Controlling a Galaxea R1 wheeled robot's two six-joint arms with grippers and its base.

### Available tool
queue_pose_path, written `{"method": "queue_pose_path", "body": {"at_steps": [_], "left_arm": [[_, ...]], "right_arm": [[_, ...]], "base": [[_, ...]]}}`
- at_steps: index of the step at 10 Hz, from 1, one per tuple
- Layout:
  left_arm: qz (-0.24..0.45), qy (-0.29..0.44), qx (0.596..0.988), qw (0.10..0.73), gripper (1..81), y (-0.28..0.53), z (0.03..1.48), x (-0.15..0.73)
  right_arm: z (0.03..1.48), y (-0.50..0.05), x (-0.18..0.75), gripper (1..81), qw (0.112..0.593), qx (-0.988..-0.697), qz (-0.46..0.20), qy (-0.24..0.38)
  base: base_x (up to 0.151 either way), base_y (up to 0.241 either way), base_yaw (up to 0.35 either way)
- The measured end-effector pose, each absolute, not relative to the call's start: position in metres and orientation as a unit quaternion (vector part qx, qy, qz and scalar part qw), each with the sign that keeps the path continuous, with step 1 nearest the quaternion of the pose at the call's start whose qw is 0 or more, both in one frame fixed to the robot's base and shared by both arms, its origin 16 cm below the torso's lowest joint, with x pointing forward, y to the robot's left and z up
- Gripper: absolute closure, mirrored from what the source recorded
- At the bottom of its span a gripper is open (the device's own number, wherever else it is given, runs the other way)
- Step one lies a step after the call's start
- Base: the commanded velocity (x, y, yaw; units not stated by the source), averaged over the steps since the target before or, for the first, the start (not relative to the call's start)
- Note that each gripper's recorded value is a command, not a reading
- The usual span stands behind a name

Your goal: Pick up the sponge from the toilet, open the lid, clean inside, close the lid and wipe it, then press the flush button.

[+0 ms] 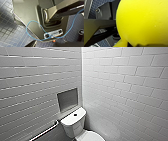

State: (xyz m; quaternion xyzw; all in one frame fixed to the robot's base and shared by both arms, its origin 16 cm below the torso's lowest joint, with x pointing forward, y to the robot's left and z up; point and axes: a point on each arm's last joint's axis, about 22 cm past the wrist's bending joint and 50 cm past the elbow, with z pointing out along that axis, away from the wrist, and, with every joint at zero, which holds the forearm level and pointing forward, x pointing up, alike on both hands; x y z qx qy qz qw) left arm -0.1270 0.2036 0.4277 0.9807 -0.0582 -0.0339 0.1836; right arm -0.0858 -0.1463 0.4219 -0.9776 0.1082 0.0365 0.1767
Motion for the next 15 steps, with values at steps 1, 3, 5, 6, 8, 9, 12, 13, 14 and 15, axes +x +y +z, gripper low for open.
{"method": "queue_pose_path", "body": {"at_steps": [1, 3, 5, 6, 8, 9, 12, 13, 14, 15], "left_arm": [[-0.036, -0.060, 0.983, 0.171, 1.0, 0.200, 0.425, -0.124], [-0.035, -0.060, 0.982, 0.175, 1.0, 0.191, 0.425, -0.122], [-0.035, -0.061, 0.983, 0.167, 1.0, 0.200, 0.423, -0.119], [-0.034, -0.061, 0.984, 0.165, 1.0, 0.202, 0.423, -0.117], [-0.033, -0.061, 0.984, 0.166, 1.0, 0.201, 0.423, -0.116], [-0.037, -0.060, 0.984, 0.166, 1.0, 0.201, 0.424, -0.126], [-0.029, -0.062, 0.984, 0.166, 1.0, 0.201, 0.422, -0.111], [-0.030, -0.061, 0.984, 0.166, 1.0, 0.201, 0.423, -0.114], [-0.032, -0.061, 0.984, 0.165, 1.0, 0.202, 0.423, -0.116], [-0.031, -0.061, 0.984, 0.166, 1.0, 0.201, 0.423, -0.115]], "right_arm": [[0.422, -0.146, -0.088, 81.1, 0.177, -0.978, 0.038, 0.108], [0.422, -0.144, -0.089, 81.1, 0.178, -0.977, 0.039, 0.108], [0.423, -0.144, -0.091, 81.1, 0.177, -0.977, 0.039, 0.109], [0.423, -0.145, -0.093, 81.1, 0.177, -0.977, 0.041, 0.109], [0.423, -0.145, -0.094, 81.1, 0.177, -0.977, 0.040, 0.109], [0.424, -0.145, -0.102, 81.1, 0.177, -0.977, 0.044, 0.109], [0.423, -0.146, -0.094, 81.1, 0.176, -0.978, 0.037, 0.109], [0.423, -0.146, -0.096, 81.1, 0.176, -0.978, 0.039, 0.109], [0.423, -0.146, -0.099, 81.1, 0.176, -0.978, 0.041, 0.109], [0.423, -0.147, -0.099, 81.1, 0.175, -0.978, 0.041, 0.107]], "base": [[0.000, 0.000, 0.000], [0.000, 0.000, 0.000], [0.000, 0.000, 0.000], [0.000, 0.000, 0.000], [0.069, 0.000, 0.000], [0.093, 0.000, 0.000], [0.107, 0.000, 0.000], [0.113, 0.000, 0.000], [0.113, 0.000, 0.000], [0.113, 0.000, 0.000]]}}
